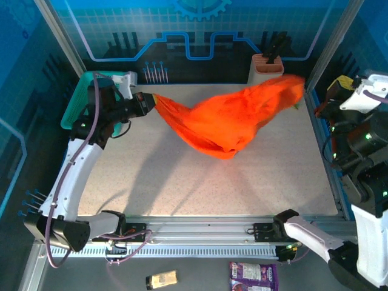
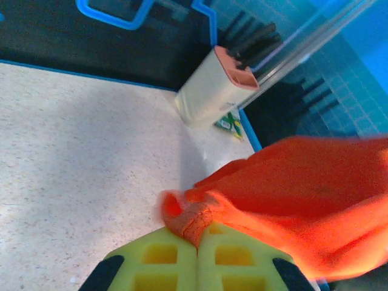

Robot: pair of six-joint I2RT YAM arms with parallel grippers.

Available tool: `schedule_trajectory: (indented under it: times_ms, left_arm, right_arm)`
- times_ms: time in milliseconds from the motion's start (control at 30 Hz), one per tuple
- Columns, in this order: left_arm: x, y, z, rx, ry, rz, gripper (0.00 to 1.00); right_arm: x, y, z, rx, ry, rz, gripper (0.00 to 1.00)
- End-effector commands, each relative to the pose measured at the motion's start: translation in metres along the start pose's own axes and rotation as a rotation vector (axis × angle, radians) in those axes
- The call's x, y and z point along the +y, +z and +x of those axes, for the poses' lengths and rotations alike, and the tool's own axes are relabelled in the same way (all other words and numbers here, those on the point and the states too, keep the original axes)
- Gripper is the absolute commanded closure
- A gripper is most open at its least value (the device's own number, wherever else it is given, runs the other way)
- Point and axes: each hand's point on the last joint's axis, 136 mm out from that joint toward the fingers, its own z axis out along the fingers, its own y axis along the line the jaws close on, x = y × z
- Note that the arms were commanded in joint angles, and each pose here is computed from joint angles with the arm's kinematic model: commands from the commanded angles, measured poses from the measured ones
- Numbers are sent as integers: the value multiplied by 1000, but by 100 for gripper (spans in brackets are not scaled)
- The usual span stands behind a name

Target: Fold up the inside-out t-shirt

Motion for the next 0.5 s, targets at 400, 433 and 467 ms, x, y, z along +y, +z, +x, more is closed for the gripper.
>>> schedule_trajectory:
  times_ms: [400,433,467]
  left_arm:
    - [-28,-26,-9,-79,-45,130,100]
    - [-29,-22,-4,-56,-55,149,100]
    - [-34,-22,-2,-44,-51,166,100]
  right_arm:
    - [111,44,137,422,-11,-394,100]
    - [122,40,152,467,-3,-447,100]
    - [129,38,168,511,11,-475,100]
